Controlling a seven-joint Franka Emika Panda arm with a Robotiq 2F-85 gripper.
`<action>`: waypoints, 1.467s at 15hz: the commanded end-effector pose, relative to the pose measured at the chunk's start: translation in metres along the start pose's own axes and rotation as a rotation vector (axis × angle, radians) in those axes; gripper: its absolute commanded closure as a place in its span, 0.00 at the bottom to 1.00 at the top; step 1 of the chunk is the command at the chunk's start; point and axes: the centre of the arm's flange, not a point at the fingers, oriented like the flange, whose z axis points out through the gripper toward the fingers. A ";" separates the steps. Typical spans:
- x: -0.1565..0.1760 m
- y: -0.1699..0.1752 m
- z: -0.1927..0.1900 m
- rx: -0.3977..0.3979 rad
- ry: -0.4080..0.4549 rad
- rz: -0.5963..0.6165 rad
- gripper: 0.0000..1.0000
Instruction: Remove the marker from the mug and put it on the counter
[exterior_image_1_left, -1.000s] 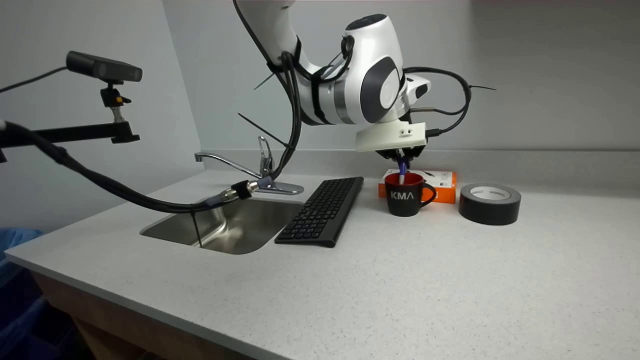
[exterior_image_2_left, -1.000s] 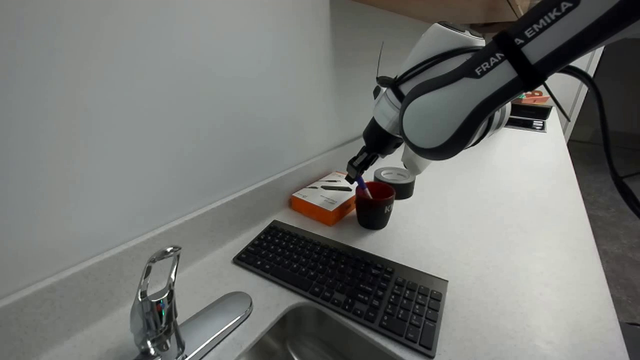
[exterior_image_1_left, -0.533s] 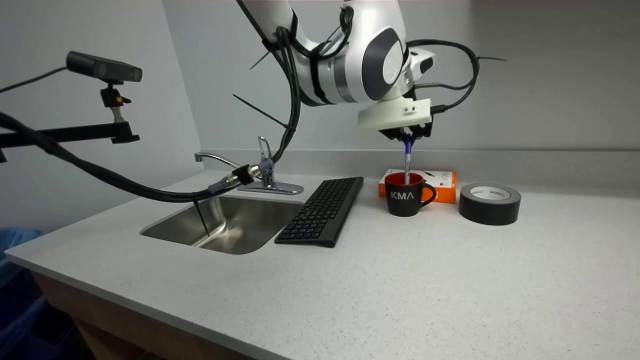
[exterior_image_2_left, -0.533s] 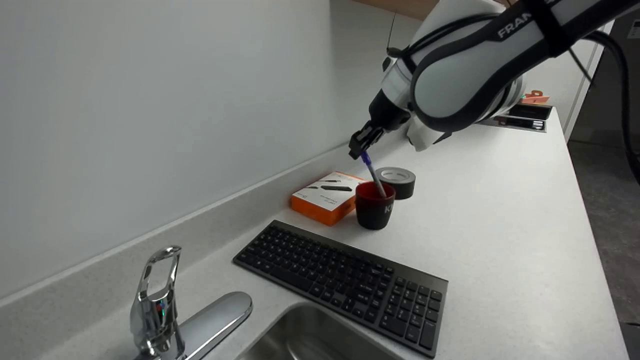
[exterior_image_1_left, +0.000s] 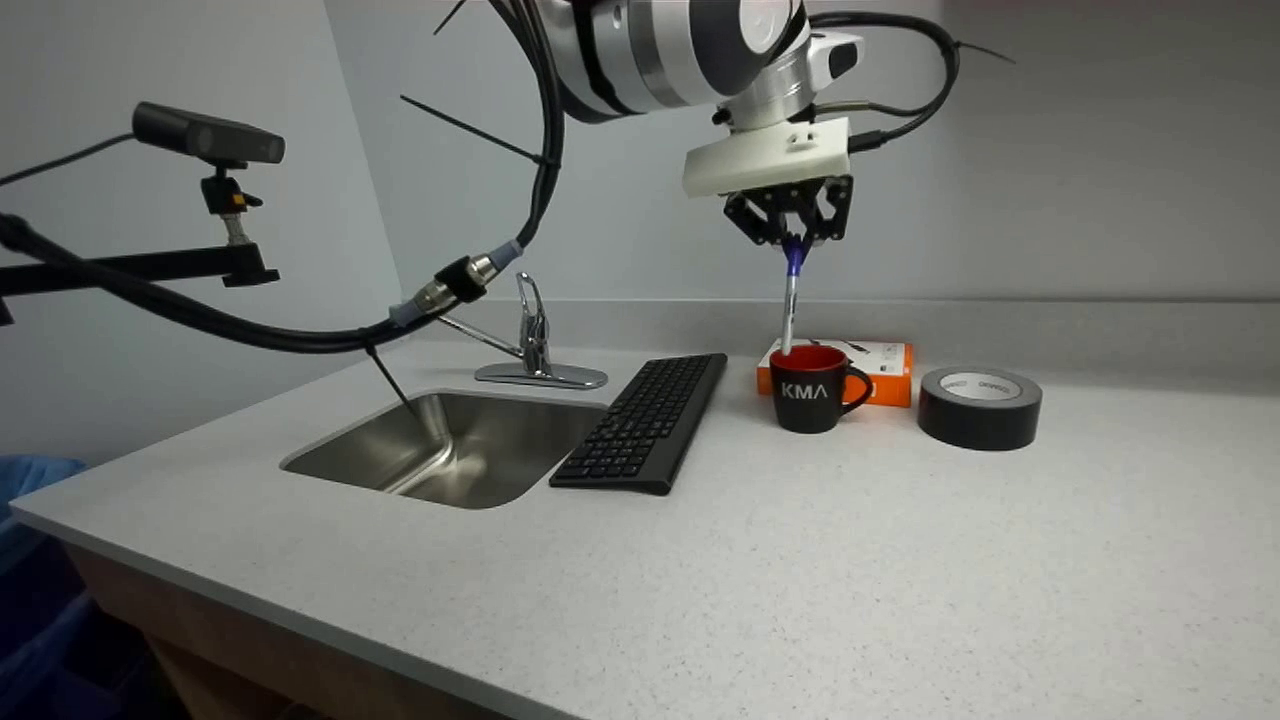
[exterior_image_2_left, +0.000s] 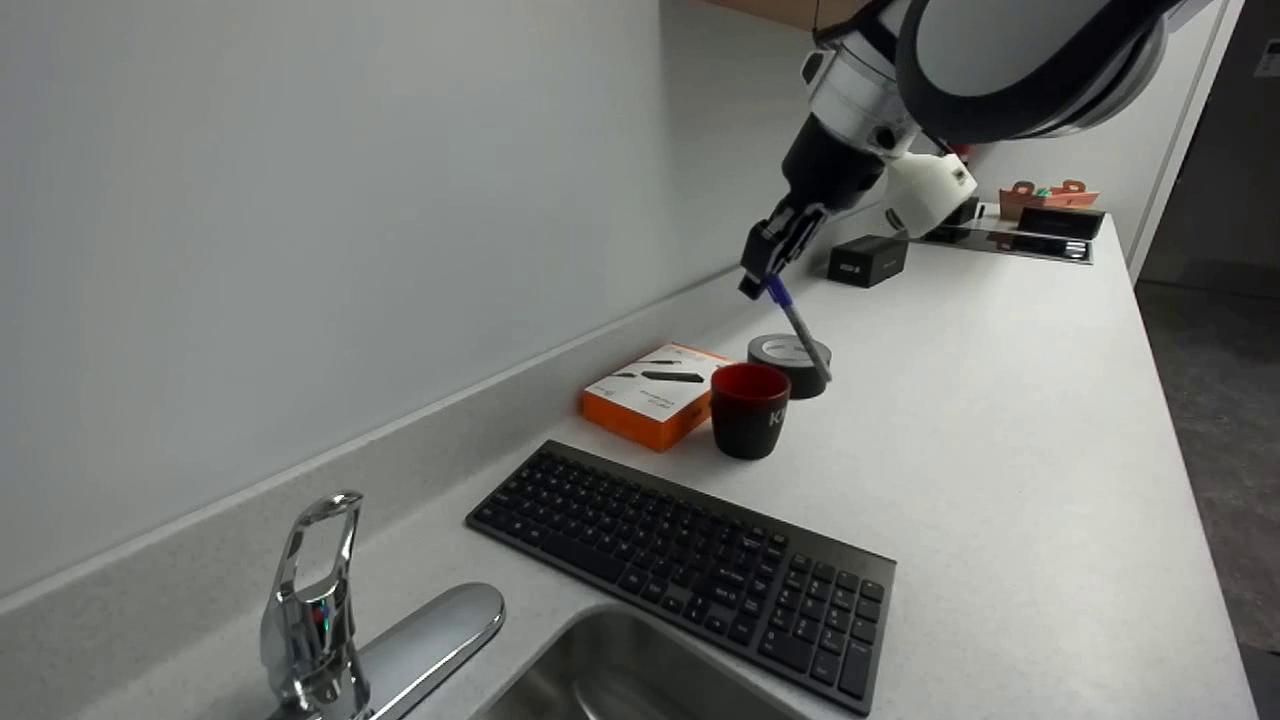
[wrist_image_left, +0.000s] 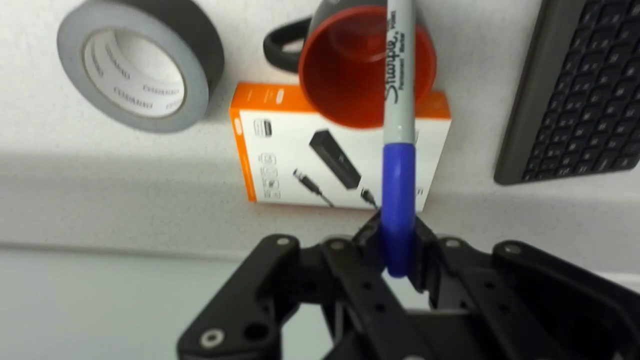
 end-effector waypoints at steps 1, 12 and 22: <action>-0.044 0.010 0.019 0.009 -0.210 0.007 0.98; -0.108 0.037 0.106 -0.127 -0.524 0.068 0.60; -0.083 0.041 0.094 -0.153 -0.458 0.087 0.00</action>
